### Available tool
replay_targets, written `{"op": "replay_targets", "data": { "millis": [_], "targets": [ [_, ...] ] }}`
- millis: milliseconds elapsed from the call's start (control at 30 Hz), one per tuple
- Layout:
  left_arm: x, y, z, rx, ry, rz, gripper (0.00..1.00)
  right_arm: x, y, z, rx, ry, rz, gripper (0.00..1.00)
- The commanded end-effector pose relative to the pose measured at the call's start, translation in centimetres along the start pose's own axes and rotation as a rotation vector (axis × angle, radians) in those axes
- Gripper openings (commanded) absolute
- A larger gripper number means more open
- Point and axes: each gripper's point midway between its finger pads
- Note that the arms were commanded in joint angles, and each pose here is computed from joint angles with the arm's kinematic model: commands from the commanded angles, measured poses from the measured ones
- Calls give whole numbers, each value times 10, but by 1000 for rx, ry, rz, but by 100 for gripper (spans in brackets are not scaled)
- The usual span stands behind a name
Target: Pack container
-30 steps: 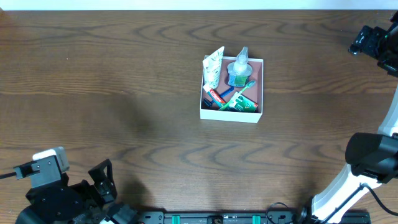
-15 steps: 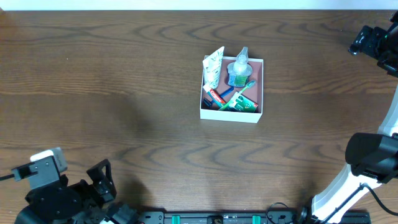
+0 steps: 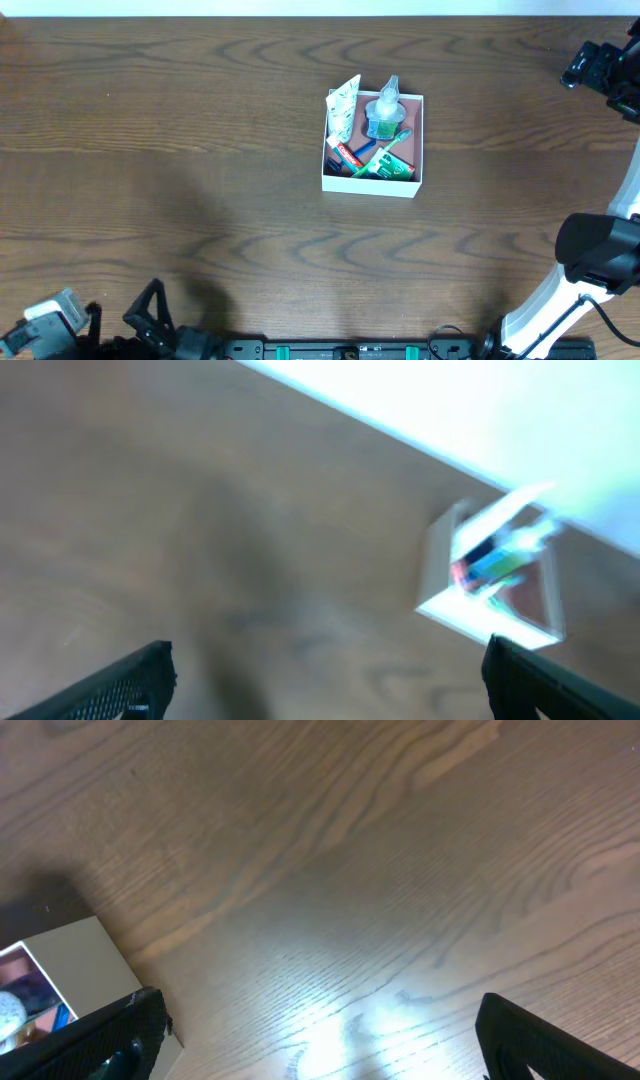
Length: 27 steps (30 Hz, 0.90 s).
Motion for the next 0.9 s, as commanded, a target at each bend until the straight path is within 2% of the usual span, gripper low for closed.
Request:
{"op": "replay_targets", "data": {
  "millis": [0,133,433,867],
  "targets": [
    [-10,-8,-24,-176,-133,-20,98,12,1,-1,-18,9,-30,99],
    [-35,-2,-35,-205,-153,-85,98,12,1,-1,-18,9,-30,99],
    [-107,-19,-41,-206,-176,-117,98,12,1,-1,-18,9,-30,99],
    [-178,-54,-9,-198,-158,-328,97,12,1,-1,-18,9,-30,99]
  ]
}}
Point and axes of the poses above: each gripper's point midway between its finger pads, its own x axis back along the fingers, its own z axis along the line the jaws close on, y = z × x
